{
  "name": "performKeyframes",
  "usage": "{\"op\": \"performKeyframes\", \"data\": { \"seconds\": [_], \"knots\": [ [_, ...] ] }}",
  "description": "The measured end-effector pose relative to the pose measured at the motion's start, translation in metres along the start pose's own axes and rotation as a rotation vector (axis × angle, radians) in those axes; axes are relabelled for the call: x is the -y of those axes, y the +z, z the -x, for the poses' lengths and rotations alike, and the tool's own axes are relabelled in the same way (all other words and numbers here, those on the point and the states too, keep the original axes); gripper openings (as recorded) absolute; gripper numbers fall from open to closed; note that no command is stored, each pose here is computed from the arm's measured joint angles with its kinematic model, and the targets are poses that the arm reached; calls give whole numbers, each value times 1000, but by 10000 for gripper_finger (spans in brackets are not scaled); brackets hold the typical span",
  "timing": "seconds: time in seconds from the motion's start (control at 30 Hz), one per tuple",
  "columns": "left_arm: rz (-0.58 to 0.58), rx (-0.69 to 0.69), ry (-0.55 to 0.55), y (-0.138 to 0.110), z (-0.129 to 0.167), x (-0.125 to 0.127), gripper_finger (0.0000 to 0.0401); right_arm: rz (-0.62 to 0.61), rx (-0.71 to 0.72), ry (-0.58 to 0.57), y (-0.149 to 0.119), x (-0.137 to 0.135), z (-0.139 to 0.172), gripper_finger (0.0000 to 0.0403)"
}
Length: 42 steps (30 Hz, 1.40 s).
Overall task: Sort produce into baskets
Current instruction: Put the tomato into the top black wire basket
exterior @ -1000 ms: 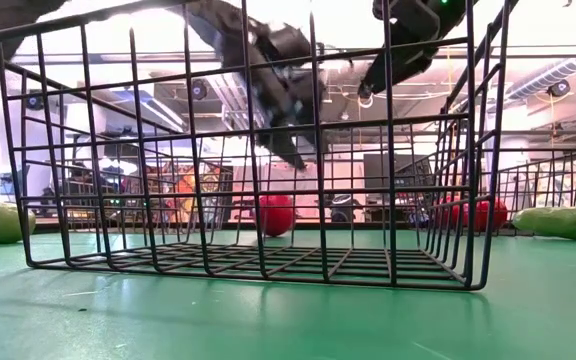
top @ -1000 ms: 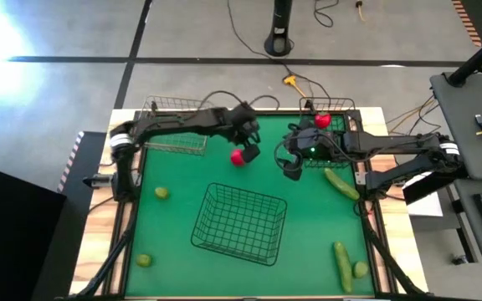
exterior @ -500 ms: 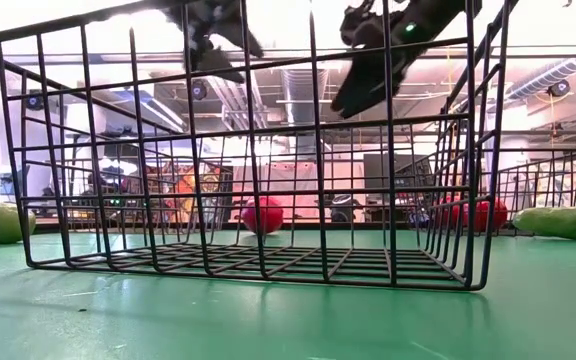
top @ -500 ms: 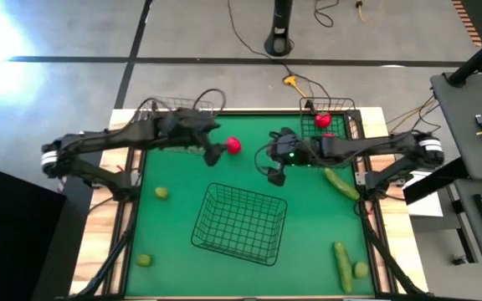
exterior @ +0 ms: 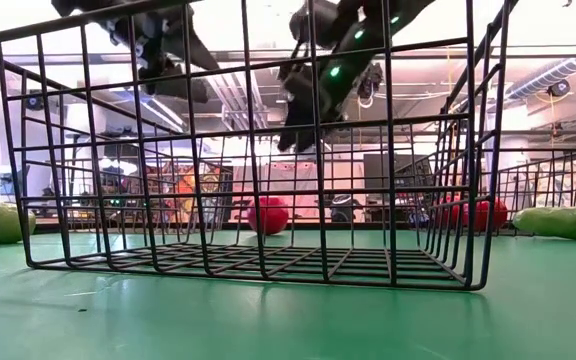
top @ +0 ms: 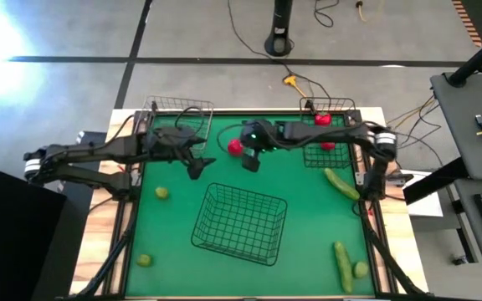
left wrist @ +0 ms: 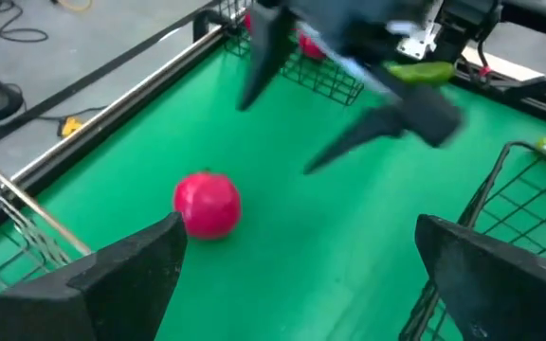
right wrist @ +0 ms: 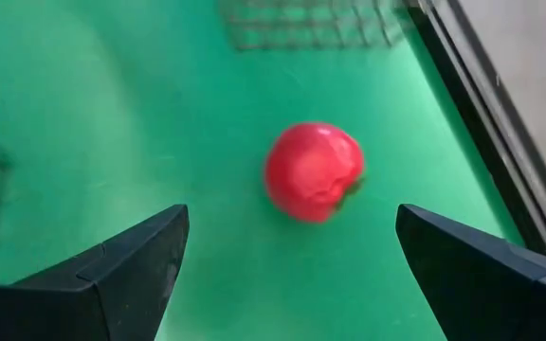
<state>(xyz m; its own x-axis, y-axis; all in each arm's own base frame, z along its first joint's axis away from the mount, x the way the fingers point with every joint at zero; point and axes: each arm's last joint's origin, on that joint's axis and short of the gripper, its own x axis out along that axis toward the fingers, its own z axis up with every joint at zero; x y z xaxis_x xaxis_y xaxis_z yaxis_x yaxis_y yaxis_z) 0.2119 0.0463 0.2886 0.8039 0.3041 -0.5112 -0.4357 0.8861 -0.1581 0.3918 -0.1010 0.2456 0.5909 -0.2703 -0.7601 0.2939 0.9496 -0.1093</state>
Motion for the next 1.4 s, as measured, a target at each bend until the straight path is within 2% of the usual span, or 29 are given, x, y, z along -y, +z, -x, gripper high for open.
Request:
{"op": "performKeyframes", "data": {
  "seconds": [0.23,0.4,0.6,0.8,0.97,1.17,1.4],
  "knots": [
    [-3,-14,-1,-19,2,-4,396,-211,-84,-12,11,25,-38,368],
    [3,0,-6,-27,-1,-6,396,-413,-103,55,20,45,-63,368],
    [3,4,-8,-26,-1,-6,396,-398,-219,50,24,45,-93,368],
    [1,8,-9,-25,0,-6,396,-414,-238,43,37,51,-106,368],
    [0,3,-8,-26,-1,-6,396,-400,-310,49,34,49,-119,368],
    [-2,0,-7,-27,-1,-6,396,-347,-317,64,36,37,-118,368],
    [-1,-2,-6,-27,-1,-6,396,-280,-318,100,40,9,-114,368]
  ]
}}
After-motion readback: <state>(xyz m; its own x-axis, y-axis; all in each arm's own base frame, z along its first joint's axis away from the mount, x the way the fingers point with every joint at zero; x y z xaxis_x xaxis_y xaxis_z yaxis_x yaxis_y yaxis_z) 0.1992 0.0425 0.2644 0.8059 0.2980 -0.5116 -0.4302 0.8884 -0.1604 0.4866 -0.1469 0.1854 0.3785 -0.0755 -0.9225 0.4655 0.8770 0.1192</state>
